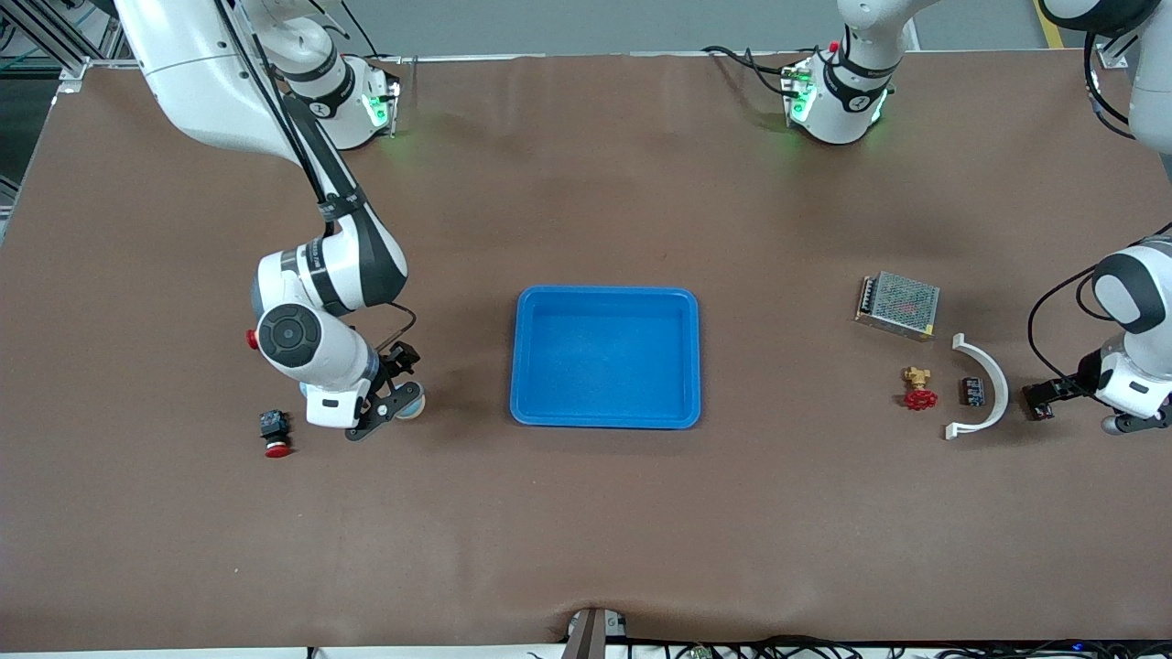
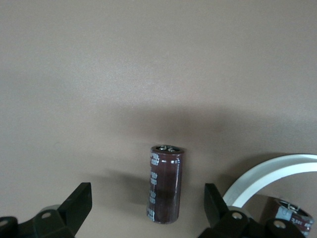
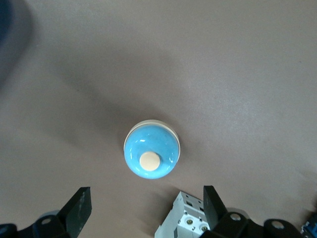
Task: Place electrolytic capacitor and blue bell in tray
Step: 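Lower and close the right gripper on the bell while the left grips the capacitor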
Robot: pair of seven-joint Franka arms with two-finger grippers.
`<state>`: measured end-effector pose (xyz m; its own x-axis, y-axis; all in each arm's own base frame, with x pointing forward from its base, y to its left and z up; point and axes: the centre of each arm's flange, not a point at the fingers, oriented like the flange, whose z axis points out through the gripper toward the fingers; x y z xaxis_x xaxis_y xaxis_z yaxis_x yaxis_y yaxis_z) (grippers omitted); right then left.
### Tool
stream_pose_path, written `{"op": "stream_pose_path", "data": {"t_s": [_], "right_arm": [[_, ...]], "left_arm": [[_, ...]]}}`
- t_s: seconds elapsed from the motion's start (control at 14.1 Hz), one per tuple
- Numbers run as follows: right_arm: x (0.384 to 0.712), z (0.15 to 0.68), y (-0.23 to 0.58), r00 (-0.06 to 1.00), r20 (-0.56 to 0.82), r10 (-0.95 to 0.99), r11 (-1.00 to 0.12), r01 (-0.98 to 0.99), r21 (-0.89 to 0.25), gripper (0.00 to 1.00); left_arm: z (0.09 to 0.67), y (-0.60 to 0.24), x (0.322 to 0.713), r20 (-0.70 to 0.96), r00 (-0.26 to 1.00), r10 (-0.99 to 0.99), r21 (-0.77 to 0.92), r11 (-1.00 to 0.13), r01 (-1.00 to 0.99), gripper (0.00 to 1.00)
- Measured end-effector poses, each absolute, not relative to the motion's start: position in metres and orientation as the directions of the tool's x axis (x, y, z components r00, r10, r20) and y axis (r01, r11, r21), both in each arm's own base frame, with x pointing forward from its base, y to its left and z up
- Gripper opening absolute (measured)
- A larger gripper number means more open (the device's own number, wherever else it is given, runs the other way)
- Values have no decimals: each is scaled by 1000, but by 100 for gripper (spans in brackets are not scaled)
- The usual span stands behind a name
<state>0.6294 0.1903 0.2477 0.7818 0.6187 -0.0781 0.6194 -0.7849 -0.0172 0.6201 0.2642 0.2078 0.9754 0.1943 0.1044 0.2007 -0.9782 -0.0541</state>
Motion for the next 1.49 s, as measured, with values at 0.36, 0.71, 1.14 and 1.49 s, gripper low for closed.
{"op": "stream_pose_path", "data": {"t_s": [0.36,0.71,1.14,1.49], "right_arm": [[632,221,192,771,-49,635,-772,635,-8,100],[633,216,191,757,-43,652,-758,653,-6,100],[627,189,190,753,-29,657,-754,657,-2,100],[624,183,189,752,-35,658,-753,658,-5,100]], "left_arm": [[193,261,620,122,974,191,-49,-979,198,100],[186,261,619,119,974,191,-47,-979,197,100],[181,259,619,122,975,185,-43,-980,192,100],[180,259,619,121,980,158,-46,-985,165,96]]}}
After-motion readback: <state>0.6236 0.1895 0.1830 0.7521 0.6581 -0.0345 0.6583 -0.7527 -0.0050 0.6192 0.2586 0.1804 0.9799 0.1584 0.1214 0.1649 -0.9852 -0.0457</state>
